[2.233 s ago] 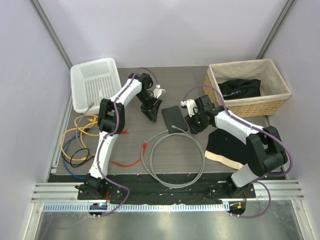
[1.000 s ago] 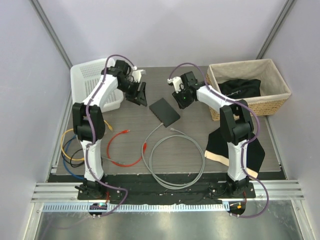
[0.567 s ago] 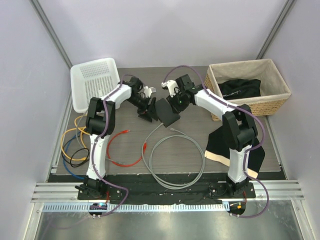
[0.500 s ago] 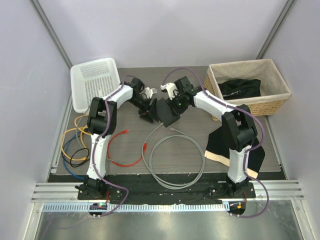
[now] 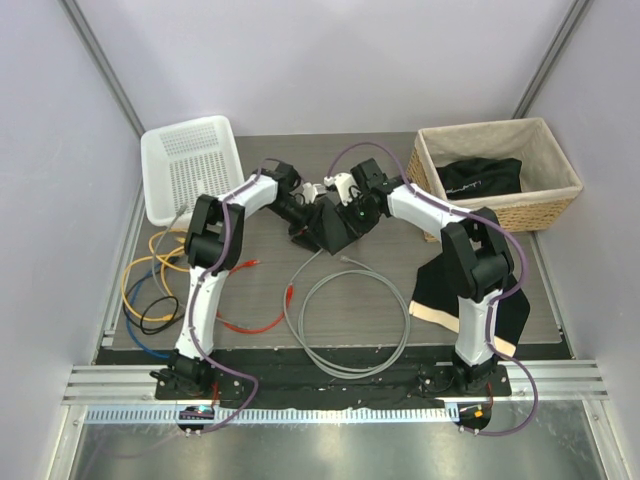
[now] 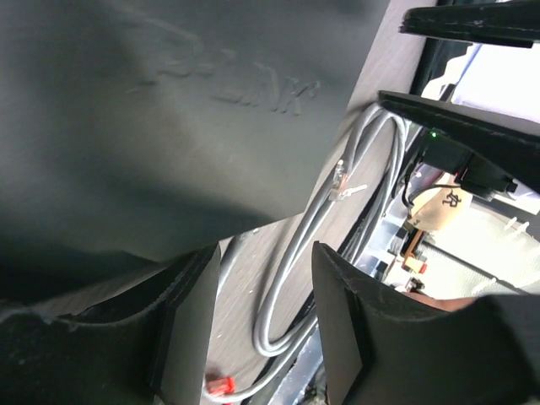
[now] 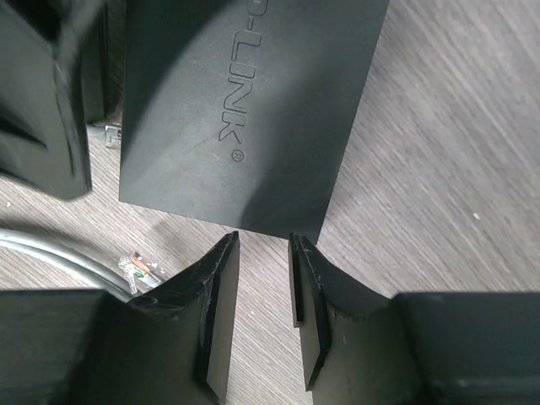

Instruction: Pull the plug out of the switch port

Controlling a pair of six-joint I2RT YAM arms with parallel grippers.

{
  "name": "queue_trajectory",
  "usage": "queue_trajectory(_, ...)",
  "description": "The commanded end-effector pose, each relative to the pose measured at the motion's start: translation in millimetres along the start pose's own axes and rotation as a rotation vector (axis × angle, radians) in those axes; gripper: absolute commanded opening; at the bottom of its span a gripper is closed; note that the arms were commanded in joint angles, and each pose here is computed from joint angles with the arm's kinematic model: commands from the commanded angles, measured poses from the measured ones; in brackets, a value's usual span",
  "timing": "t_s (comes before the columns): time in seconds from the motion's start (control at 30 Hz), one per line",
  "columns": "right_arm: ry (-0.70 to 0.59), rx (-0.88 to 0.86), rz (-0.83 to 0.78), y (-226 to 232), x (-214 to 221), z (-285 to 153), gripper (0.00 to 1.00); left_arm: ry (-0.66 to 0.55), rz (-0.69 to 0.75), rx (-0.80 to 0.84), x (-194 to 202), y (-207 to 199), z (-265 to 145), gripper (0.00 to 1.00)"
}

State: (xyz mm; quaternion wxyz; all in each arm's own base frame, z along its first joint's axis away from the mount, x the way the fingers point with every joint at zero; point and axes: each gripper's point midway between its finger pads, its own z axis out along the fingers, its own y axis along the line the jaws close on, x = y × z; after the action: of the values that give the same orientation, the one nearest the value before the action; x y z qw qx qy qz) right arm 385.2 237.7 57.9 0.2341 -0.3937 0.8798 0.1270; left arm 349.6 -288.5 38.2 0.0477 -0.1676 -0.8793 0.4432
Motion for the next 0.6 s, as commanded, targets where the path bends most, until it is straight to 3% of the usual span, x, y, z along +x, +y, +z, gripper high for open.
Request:
queue_trajectory(0.0,0.016,-0.033,0.033,8,11,4,0.38,0.008,0.047,-0.035,-3,8,18,0.51)
queue_trajectory(0.23,0.067,-0.069,0.087,22,38,8,0.38,0.000,0.044,-0.025,-1,15,24,0.46)
queue_trajectory(0.47,0.128,-0.092,0.134,33,67,11,0.38,-0.211,0.037,-0.063,-14,24,26,0.47)
queue_trajectory(0.57,0.133,-0.096,0.145,34,68,13,0.38,-0.201,-0.036,-0.059,-7,34,35,0.47)
